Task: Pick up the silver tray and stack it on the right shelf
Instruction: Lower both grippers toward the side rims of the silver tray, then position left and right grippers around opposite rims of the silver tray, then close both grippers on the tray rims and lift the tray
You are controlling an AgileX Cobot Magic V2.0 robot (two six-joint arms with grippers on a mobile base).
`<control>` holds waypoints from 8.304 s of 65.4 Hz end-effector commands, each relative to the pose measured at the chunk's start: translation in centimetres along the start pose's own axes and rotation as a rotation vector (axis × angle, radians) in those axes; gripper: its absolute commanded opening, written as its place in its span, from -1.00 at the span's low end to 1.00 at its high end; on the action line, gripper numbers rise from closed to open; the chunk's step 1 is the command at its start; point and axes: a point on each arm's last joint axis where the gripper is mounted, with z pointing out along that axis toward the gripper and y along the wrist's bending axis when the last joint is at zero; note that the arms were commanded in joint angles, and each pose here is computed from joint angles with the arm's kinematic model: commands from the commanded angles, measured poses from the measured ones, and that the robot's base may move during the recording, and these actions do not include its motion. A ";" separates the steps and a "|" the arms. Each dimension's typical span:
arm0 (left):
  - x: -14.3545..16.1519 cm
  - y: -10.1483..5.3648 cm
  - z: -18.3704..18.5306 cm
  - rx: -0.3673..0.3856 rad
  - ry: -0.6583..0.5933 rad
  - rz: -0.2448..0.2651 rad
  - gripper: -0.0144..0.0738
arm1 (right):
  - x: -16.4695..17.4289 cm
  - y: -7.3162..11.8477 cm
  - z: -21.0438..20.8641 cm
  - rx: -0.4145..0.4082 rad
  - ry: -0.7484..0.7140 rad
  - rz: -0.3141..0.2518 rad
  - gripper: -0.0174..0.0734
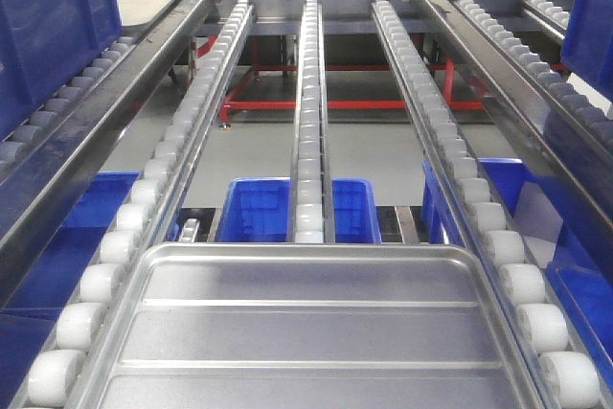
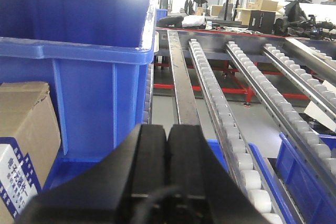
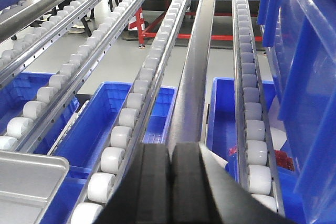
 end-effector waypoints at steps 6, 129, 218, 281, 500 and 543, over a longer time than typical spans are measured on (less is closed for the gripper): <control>0.1 -0.1 -0.1 0.008 -0.065 -0.002 -0.89 | -1.1 0.0 -0.2 -0.003 -0.104 -0.007 -0.51; -2.6 -2.9 12.5 0.198 1.240 -0.129 -0.34 | -4.4 3.8 10.2 -0.066 0.774 0.270 0.62; 0.7 -14.8 17.4 0.048 1.357 -0.163 0.04 | -3.3 10.9 16.7 0.040 1.097 0.290 0.62; 3.4 -15.7 18.1 0.025 1.421 -0.142 0.04 | -1.3 11.5 18.3 0.088 1.125 0.239 0.62; 0.0 -16.5 17.5 0.026 1.444 -0.134 -0.90 | -5.0 12.0 18.1 0.065 1.111 0.267 -0.51; -3.1 -17.0 9.1 0.026 1.438 -0.156 -0.90 | -5.1 12.8 9.2 0.131 1.161 0.249 -0.51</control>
